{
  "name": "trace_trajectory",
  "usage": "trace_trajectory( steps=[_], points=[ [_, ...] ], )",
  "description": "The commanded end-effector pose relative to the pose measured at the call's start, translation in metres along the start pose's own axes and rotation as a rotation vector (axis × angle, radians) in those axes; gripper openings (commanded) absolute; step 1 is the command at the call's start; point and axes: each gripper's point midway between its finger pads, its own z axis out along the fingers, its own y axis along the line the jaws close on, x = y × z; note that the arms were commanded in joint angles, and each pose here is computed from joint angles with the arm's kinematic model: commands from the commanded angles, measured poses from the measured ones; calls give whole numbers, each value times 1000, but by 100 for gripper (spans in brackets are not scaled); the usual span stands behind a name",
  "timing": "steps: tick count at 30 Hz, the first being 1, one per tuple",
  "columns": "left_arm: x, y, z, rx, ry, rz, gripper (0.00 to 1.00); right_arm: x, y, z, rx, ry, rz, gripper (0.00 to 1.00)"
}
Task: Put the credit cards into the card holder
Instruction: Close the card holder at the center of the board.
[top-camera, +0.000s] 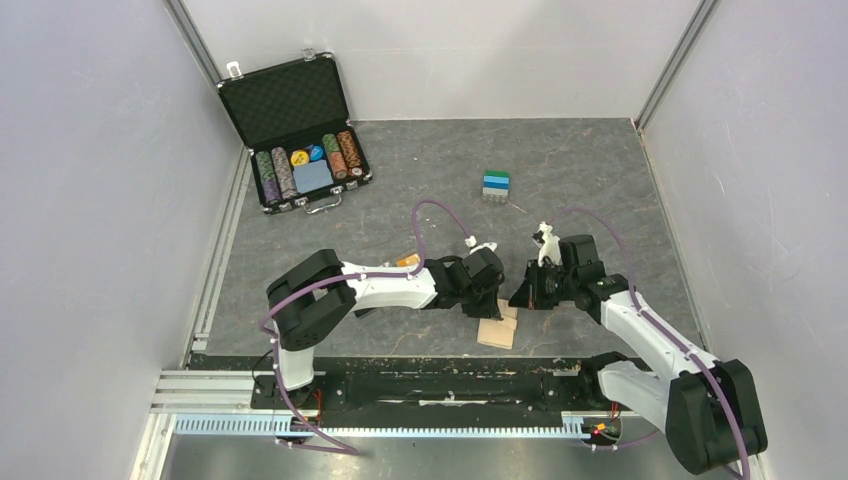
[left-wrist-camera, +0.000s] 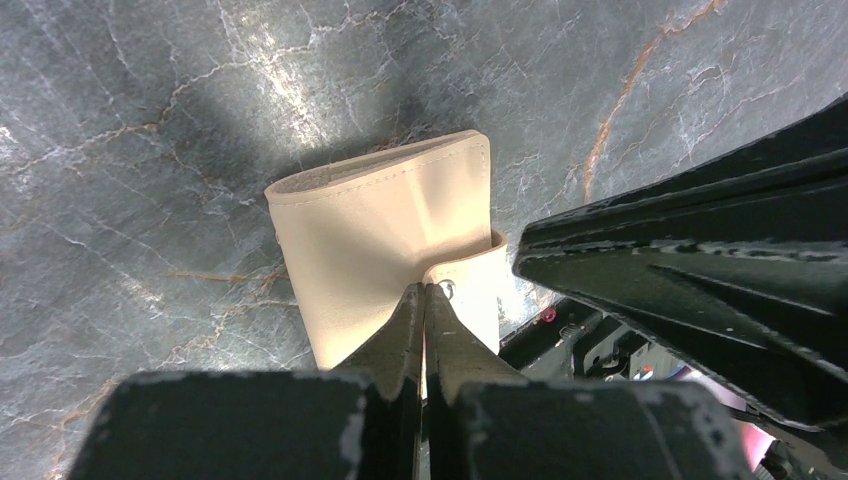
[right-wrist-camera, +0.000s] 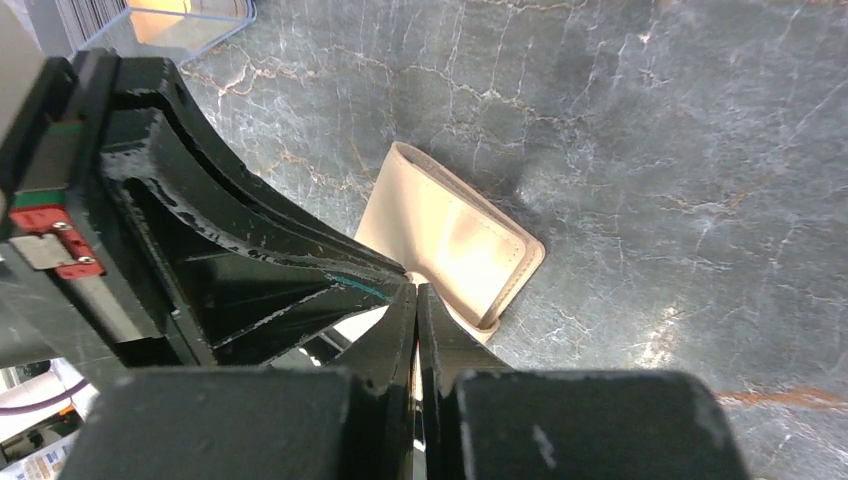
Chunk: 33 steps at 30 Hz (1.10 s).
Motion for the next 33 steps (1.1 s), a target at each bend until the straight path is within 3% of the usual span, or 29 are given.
trace_trajectory(
  steps=[1,9,33],
  points=[
    [-3,4,3,-13,-16,9,2,3,5,7,-38,7,-3,0],
    [-1,8,5,-31,-8,8,2,18,8,17,-22,63,-15,0],
    [24,11,25,-76,53,13,2,61,-35,17,243,172,-75,0]
  ],
)
